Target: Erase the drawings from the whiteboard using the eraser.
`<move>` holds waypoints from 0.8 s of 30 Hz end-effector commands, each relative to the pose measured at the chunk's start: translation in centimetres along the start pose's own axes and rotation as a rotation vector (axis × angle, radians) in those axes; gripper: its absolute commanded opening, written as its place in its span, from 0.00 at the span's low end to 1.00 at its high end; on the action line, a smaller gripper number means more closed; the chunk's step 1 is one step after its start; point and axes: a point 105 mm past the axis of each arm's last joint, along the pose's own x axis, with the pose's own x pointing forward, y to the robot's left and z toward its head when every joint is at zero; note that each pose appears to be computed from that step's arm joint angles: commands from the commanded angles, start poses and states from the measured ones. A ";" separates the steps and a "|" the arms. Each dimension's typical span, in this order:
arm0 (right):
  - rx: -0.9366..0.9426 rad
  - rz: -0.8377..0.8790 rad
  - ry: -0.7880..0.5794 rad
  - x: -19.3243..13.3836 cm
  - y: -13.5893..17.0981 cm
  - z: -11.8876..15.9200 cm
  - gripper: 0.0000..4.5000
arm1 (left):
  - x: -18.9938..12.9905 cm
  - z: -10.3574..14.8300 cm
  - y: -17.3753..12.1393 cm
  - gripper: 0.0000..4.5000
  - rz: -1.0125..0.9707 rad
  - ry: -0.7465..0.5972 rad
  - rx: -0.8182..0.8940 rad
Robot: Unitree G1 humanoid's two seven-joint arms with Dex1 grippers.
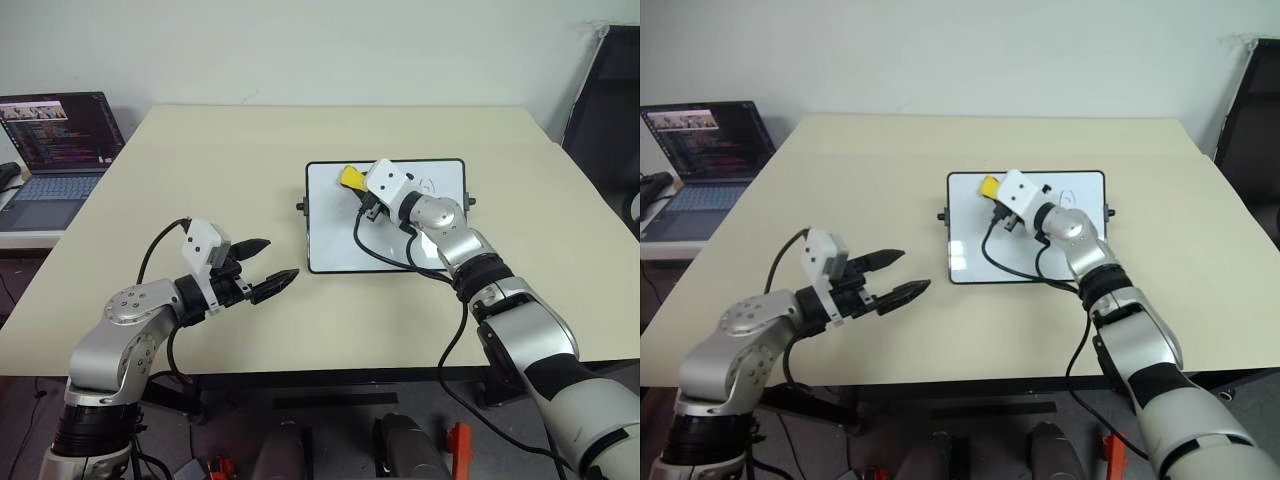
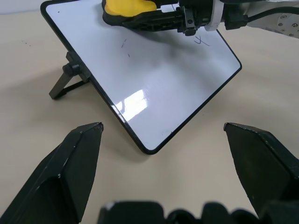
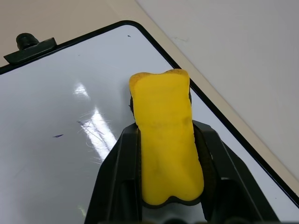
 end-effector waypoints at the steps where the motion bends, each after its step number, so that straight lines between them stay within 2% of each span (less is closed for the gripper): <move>1: 0.037 0.235 0.053 -0.9 4.5 -2.6 0.24 | 0.0 1.0 0.0 1.00 -0.013 -0.021 0.036; 2: 0.039 0.363 0.041 -1.5 6.6 -2.7 0.24 | 0.0 0.9 0.0 1.00 -0.014 -0.021 0.037; 4: 0.067 0.480 0.048 -2.4 8.7 -3.2 0.24 | 0.1 1.0 0.1 1.00 -0.014 -0.022 0.039; 7: 0.081 0.504 0.059 -2.9 9.0 -3.4 0.24 | 0.1 1.0 0.2 1.00 -0.014 -0.021 0.040; 10: 0.057 0.428 0.060 -2.6 7.5 -3.3 0.24 | 0.1 0.9 0.2 1.00 -0.015 -0.020 0.040; 15: 0.013 0.125 0.090 -1.5 2.0 -3.0 0.24 | 0.3 0.9 0.2 1.00 -0.018 -0.020 0.043; 18: 0.008 0.000 0.124 -1.3 -0.2 -3.3 0.24 | 0.5 0.9 0.2 1.00 -0.021 -0.022 0.046; 20: 0.004 -0.003 0.131 -1.3 -0.3 -3.5 0.24 | 0.6 0.9 0.3 1.00 -0.022 -0.022 0.048; 24: -0.003 0.077 0.122 -1.1 1.4 -3.5 0.24 | 0.8 1.0 0.2 1.00 -0.027 -0.025 0.050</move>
